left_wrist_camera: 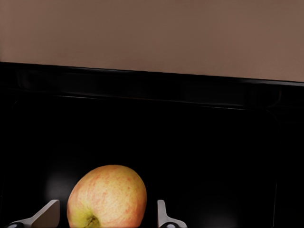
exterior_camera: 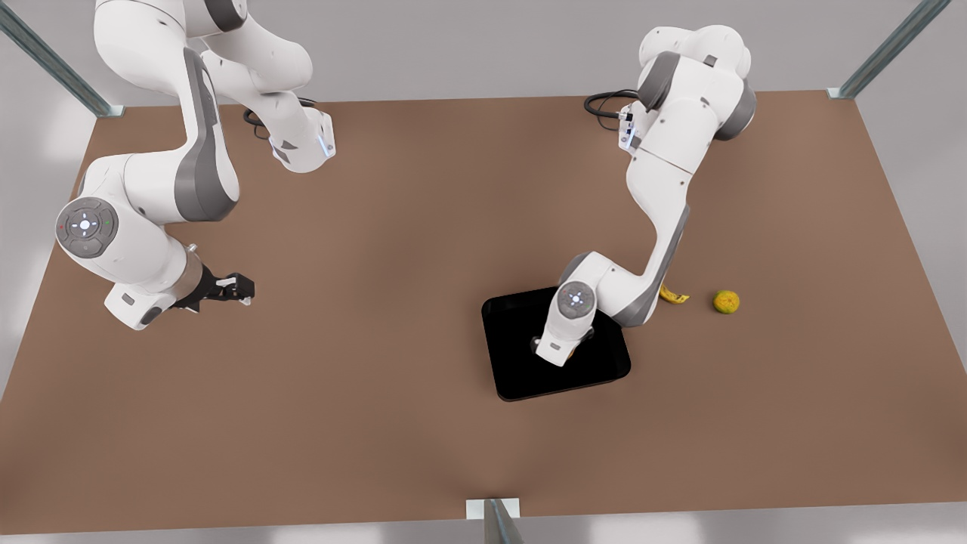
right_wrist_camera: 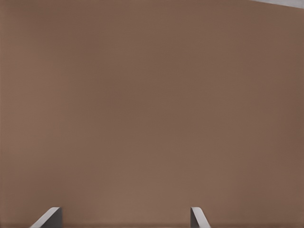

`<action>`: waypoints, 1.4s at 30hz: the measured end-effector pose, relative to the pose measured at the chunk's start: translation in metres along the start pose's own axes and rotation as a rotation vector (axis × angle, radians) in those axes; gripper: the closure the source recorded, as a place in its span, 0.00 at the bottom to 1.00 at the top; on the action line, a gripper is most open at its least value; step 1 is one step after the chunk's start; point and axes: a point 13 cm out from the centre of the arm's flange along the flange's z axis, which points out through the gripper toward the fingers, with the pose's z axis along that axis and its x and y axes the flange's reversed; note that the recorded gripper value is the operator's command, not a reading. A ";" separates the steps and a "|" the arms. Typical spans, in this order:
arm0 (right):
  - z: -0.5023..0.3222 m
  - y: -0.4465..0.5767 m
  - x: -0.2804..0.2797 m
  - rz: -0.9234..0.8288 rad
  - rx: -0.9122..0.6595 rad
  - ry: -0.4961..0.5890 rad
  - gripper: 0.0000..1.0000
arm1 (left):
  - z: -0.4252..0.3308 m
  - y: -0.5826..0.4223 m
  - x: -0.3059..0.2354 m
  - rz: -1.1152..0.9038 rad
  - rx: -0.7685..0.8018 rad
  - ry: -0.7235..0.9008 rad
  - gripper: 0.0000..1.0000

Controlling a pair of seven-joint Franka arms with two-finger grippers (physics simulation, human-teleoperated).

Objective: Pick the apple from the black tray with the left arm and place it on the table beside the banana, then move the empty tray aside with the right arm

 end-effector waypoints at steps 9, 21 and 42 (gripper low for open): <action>0.000 0.000 0.000 -0.001 0.001 0.000 0.00 | 0.021 0.000 0.002 -0.040 0.015 0.003 0.00; 0.000 0.001 0.000 -0.003 0.002 0.001 0.00 | -0.112 0.048 -0.066 -0.180 0.038 -0.061 0.28; 0.126 0.290 -0.007 -0.105 -0.068 0.014 0.00 | -0.314 0.299 -0.091 -0.046 0.081 0.038 0.00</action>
